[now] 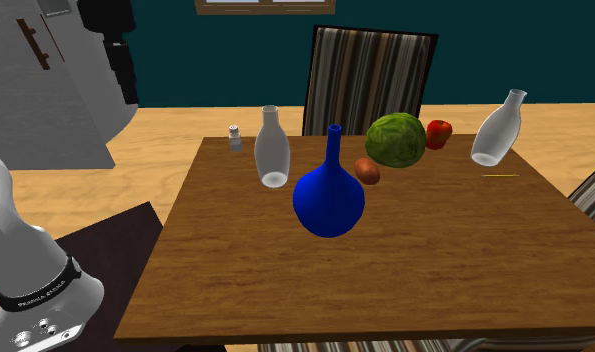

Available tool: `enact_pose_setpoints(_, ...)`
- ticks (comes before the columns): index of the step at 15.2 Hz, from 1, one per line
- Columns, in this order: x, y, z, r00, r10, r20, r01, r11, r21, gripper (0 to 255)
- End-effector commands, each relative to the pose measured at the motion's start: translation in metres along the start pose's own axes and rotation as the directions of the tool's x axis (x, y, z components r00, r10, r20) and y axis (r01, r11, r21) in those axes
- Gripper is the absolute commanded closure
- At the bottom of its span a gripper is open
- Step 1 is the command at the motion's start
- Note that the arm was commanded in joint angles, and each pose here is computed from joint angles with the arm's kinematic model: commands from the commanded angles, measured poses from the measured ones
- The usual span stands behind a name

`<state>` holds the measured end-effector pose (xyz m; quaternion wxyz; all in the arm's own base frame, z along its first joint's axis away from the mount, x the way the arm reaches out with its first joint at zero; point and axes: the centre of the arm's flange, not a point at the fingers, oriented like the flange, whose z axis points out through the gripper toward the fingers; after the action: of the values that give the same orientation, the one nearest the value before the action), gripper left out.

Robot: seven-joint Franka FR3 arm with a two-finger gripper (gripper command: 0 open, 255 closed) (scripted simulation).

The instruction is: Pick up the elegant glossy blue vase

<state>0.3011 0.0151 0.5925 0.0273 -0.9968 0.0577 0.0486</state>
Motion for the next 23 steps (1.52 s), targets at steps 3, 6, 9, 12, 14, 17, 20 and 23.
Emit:
enact_pose_setpoints(3,0.022,0.013,0.002,1.000,-0.001,-0.003,0.001,1.000,-0.003,0)
enact_pose_setpoints(6,0.055,0.033,0.004,1.000,-0.002,-0.008,0.002,1.000,-0.008,0)
enact_pose_setpoints(9,0.088,0.053,0.005,1.000,-0.004,-0.013,0.004,1.000,-0.013,0)
enact_pose_setpoints(12,0.121,0.073,0.007,1.000,-0.005,-0.018,0.005,1.000,-0.018,0)
enact_pose_setpoints(14,0.143,0.086,0.008,1.000,-0.006,-0.021,0.006,1.000,-0.022,0)
enact_pose_setpoints(17,0.176,0.105,0.009,1.000,-0.008,-0.026,0.007,1.000,-0.027,0)
enact_pose_setpoints(20,0.209,0.125,0.010,0.999,-0.010,-0.031,0.009,0.999,-0.032,0)
enact_pose_setpoints(23,0.243,0.145,0.011,0.999,-0.011,-0.035,0.010,0.999,-0.037,0)
